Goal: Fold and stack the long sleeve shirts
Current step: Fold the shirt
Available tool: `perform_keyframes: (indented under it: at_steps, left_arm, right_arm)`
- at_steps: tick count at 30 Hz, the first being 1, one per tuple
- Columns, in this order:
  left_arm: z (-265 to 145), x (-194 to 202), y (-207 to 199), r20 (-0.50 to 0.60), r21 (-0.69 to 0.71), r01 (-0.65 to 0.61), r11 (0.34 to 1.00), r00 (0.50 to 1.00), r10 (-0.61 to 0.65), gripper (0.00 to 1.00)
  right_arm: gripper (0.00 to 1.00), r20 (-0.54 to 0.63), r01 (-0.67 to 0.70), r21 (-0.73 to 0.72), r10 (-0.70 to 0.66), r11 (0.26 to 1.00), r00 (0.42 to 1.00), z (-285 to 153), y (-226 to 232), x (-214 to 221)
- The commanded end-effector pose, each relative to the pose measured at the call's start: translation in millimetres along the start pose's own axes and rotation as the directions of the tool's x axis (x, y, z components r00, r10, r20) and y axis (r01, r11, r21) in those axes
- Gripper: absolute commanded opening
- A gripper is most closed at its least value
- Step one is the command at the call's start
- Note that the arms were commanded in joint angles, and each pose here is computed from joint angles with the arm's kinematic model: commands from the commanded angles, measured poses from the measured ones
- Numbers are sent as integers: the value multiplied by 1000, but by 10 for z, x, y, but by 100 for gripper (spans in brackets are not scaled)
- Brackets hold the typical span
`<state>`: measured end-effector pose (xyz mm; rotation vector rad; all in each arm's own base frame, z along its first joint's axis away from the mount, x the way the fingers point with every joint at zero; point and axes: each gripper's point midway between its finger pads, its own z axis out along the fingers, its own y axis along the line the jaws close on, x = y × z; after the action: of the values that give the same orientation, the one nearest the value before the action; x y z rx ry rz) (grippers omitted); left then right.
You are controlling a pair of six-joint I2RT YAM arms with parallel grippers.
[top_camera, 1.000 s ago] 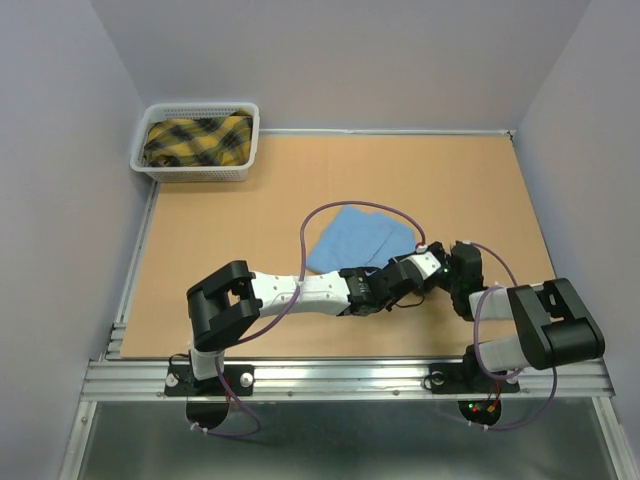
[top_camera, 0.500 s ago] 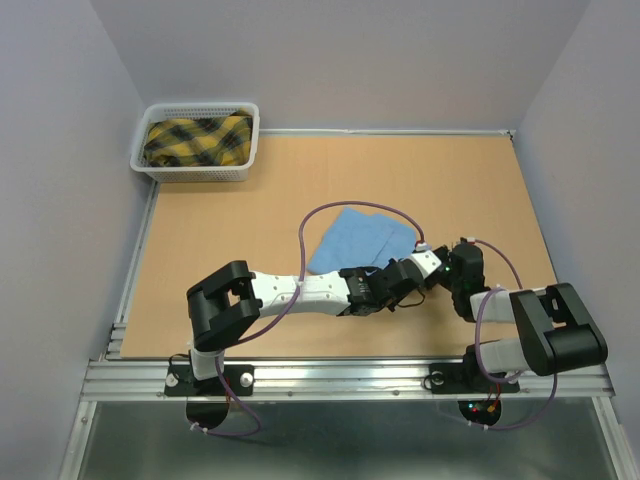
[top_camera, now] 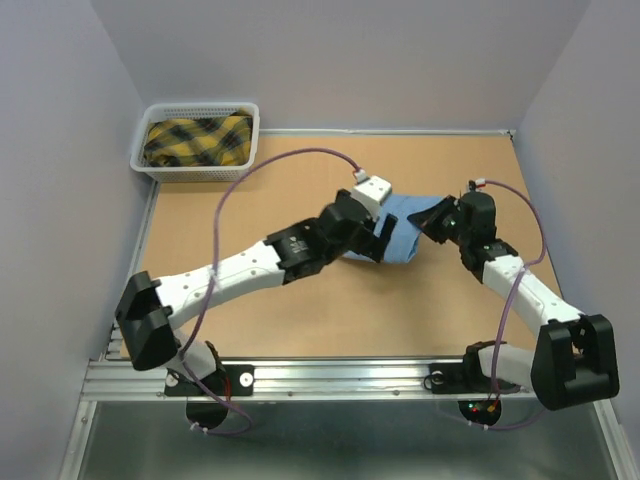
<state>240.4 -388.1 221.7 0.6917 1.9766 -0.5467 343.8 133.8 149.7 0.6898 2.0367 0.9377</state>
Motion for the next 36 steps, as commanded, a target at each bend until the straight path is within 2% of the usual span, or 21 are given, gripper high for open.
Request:
perform_keyframes:
  at_steps: [1, 5, 6, 7, 9, 12, 14, 16, 22, 27, 28, 31, 33, 36]
  left_arm:
    - [-321, -370, 560, 75, -48, 137, 989, 988, -133, 89]
    - [-428, -194, 1307, 61, -158, 241, 958, 970, -234, 90]
    - [-448, -125, 1412, 50, -171, 259, 951, 966, -254, 90]
    - [-478, 10, 1513, 26, -179, 274, 945, 961, -274, 90]
    - [-535, 137, 1809, 27, -232, 314, 921, 948, -316, 90]
    - [-623, 352, 2036, 16, -252, 362, 898, 929, -370, 89]
    - [-675, 439, 2093, 20, -246, 382, 891, 921, -390, 89]
    - [-726, 515, 2162, 21, -254, 399, 881, 913, -407, 89]
    - [-787, 623, 2169, 8, -246, 415, 876, 905, -426, 89]
    - [-806, 656, 2139, -4, -232, 428, 873, 898, -441, 89]
    - [-803, 667, 2139, -5, -233, 429, 873, 897, -443, 89]
    - [-803, 693, 2122, -11, -227, 432, 873, 895, -446, 89]
    - [-807, 709, 2122, -12, -227, 431, 873, 895, -445, 89]
    - [-806, 751, 2122, -16, -231, 432, 872, 894, -447, 89]
  right_arm:
    - [0, 29, 187, 102, -191, 977, 981, -150, 255, -371]
    - [0, 54, 310, 204, -327, 929, 943, -331, 562, -810]
    - [1, -27, 325, 299, -333, 897, 943, -341, 375, -764]
    - [1, 26, 369, 310, -396, 876, 918, -450, 647, -1050]
    - [1, -1, 410, 362, -439, 837, 898, -528, 707, -1179]
    - [1, -90, 461, 520, -491, 719, 866, -767, 595, -1376]
    - [1, -134, 498, 573, -525, 651, 840, -796, 618, -1536]
    - [1, -261, 553, 639, -526, 534, 809, -830, 401, -1559]
    - [1, -327, 567, 758, -564, 323, 758, -1024, 270, -1824]
    - [1, -336, 564, 790, -600, 241, 726, -1086, 238, -1961]
    - [1, -371, 568, 805, -600, 174, 709, -1139, 143, -1990]
    - [1, -407, 571, 815, -606, 97, 684, -1209, 71, -2032]
    - [1, -431, 593, 800, -598, 94, 676, -1151, 27, -1980]
    - [0, -495, 624, 781, -590, 20, 638, -1025, -11, -1846]
